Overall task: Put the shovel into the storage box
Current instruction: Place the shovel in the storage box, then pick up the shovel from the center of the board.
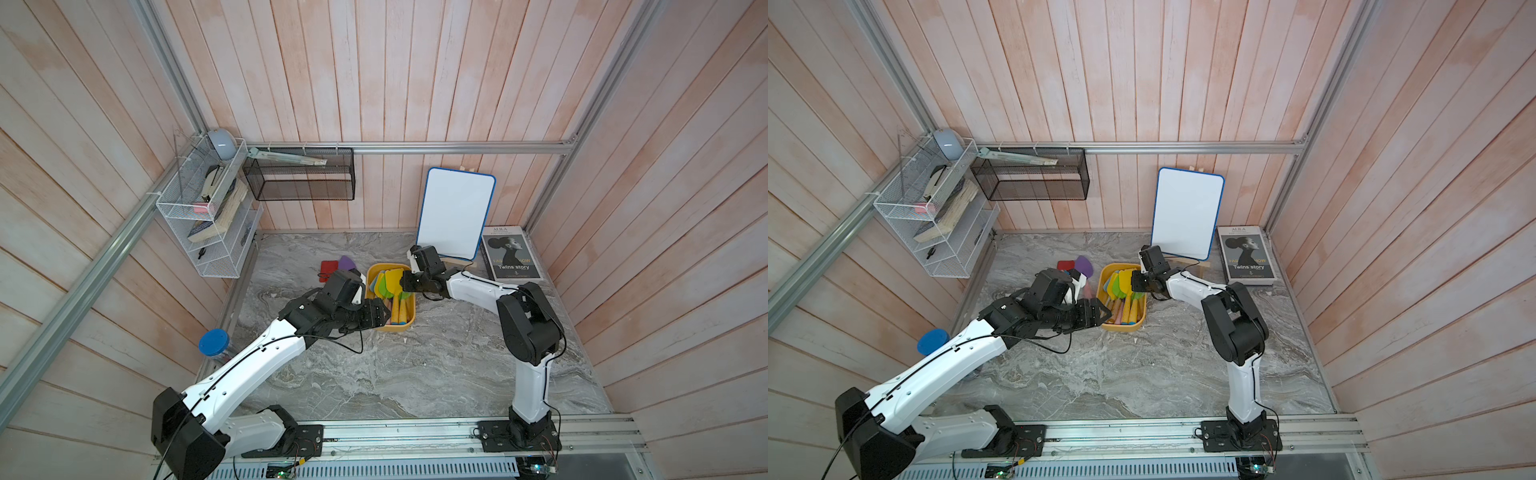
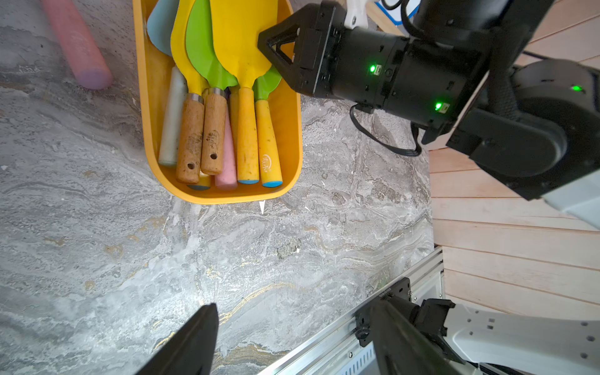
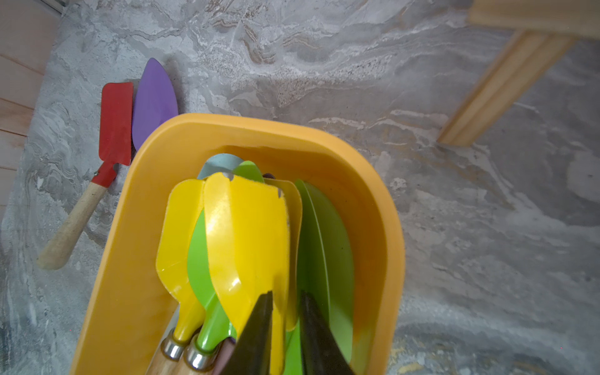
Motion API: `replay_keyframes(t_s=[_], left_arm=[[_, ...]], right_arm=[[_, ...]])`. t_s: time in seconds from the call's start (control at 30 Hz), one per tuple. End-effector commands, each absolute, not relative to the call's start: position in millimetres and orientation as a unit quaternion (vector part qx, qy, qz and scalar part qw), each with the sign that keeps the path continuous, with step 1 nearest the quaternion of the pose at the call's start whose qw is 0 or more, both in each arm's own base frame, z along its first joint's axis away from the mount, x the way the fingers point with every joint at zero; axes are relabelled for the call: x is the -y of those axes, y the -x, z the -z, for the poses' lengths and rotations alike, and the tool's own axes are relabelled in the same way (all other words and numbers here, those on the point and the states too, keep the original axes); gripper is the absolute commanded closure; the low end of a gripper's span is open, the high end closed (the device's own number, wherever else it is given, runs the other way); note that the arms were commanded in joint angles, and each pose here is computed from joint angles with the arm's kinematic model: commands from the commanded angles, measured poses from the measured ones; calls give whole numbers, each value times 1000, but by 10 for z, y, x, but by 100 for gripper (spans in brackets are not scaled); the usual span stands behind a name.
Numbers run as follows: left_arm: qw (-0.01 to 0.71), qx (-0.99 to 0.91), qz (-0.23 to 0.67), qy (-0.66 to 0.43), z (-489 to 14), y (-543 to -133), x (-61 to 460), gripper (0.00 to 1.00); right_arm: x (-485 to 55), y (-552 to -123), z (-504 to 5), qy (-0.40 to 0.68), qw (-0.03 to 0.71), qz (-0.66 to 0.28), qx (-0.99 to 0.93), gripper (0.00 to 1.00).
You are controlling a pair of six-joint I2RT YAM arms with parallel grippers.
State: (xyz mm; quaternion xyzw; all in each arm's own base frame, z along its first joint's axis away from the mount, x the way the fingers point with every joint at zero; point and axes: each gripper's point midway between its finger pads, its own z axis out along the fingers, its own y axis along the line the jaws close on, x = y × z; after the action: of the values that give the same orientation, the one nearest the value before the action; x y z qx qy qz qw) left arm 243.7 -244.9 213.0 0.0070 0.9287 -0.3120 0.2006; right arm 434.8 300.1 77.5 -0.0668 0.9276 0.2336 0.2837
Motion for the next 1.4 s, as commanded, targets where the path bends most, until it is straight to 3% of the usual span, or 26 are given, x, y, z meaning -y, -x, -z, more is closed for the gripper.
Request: replay_keyframes(t_s=[0.0, 0.5, 1.03, 1.37], left_arm=[[192, -938, 287, 11, -2008, -2467, 2363, 21], [163, -959, 212, 98, -1563, -3009, 1871, 21], [117, -976, 145, 113, -1023, -3932, 1589, 21], [78, -985, 113, 109, -589, -4334, 1586, 25]], right_arm=[[-2922, -4323, -718, 67, 276, -216, -934, 78], [-2734, -4184, -1134, 70, 296, -190, -933, 73], [-2689, -3751, -1594, 91, 311, -208, -923, 73], [-2624, -3558, -1581, 87, 309, -216, -922, 74]])
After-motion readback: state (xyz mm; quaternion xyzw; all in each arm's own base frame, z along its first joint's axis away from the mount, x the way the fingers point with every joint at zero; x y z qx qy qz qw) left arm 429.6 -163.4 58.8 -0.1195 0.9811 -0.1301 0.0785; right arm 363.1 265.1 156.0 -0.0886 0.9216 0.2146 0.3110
